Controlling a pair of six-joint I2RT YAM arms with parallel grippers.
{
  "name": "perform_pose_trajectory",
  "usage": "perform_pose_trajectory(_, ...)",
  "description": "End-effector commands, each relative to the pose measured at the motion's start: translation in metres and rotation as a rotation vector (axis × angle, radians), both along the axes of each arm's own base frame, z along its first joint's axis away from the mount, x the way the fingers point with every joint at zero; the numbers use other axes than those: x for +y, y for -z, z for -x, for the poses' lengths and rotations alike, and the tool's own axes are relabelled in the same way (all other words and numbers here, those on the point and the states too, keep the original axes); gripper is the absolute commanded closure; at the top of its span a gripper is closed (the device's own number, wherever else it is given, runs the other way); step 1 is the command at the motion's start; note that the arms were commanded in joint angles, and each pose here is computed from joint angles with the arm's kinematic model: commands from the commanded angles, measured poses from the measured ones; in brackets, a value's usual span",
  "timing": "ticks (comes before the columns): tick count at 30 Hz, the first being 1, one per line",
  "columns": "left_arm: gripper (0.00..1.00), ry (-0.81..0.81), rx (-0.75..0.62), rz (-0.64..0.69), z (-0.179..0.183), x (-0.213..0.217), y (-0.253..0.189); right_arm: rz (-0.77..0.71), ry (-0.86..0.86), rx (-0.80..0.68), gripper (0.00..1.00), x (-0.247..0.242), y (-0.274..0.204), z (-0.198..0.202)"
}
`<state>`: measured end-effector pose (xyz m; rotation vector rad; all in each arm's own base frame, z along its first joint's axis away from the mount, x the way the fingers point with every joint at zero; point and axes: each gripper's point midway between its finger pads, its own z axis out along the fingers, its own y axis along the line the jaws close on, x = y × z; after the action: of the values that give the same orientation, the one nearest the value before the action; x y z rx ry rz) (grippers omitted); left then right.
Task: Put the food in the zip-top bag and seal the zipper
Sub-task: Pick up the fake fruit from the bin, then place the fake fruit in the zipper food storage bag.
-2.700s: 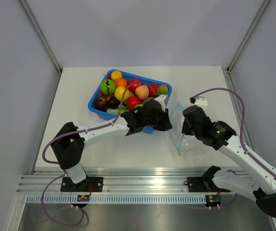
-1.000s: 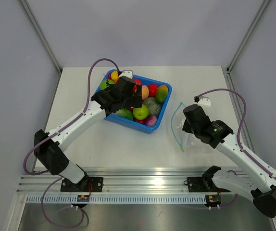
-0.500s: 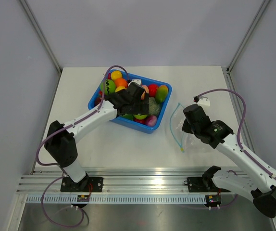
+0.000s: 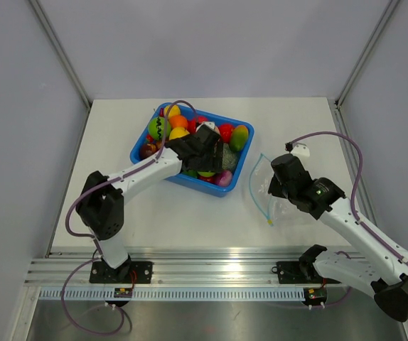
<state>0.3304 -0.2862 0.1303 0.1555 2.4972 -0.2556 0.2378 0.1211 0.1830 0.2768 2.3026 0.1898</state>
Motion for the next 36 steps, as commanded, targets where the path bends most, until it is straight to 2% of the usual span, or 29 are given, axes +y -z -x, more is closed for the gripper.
perform_pose_trajectory(1, 0.39, -0.006, -0.107, 0.055, -0.004, 0.002, -0.049, -0.035, -0.005, -0.050, 1.00, 0.005, -0.020, -0.007)
perform_pose_trajectory(3, 0.46, 0.014, -0.140, 0.084, 0.001, 0.005, -0.068, -0.042, -0.011, -0.050, 1.00, 0.007, -0.018, -0.008)
perform_pose_trajectory(8, 0.50, 0.170, -0.125, 0.179, 0.021, -0.012, -0.092, -0.061, -0.027, -0.052, 1.00, 0.020, -0.018, -0.020)
perform_pose_trajectory(13, 0.50, 0.368, -0.097, 0.365, 0.055, -0.040, -0.122, -0.044, -0.014, -0.071, 1.00, 0.028, -0.026, -0.039)
perform_pose_trajectory(19, 0.50, 0.563, -0.042, 0.605, 0.099, -0.081, -0.151, -0.141, -0.056, -0.092, 1.00, 0.047, -0.038, -0.047)
perform_pose_trajectory(28, 0.54, 0.547, 0.044, 0.695, 0.098, -0.115, -0.139, -0.224, -0.054, -0.110, 1.00, 0.043, -0.047, -0.028)
perform_pose_trajectory(36, 0.54, 0.493, 0.098, 0.693, 0.082, -0.141, -0.115, -0.330, -0.073, -0.120, 1.00, 0.042, -0.061, -0.004)
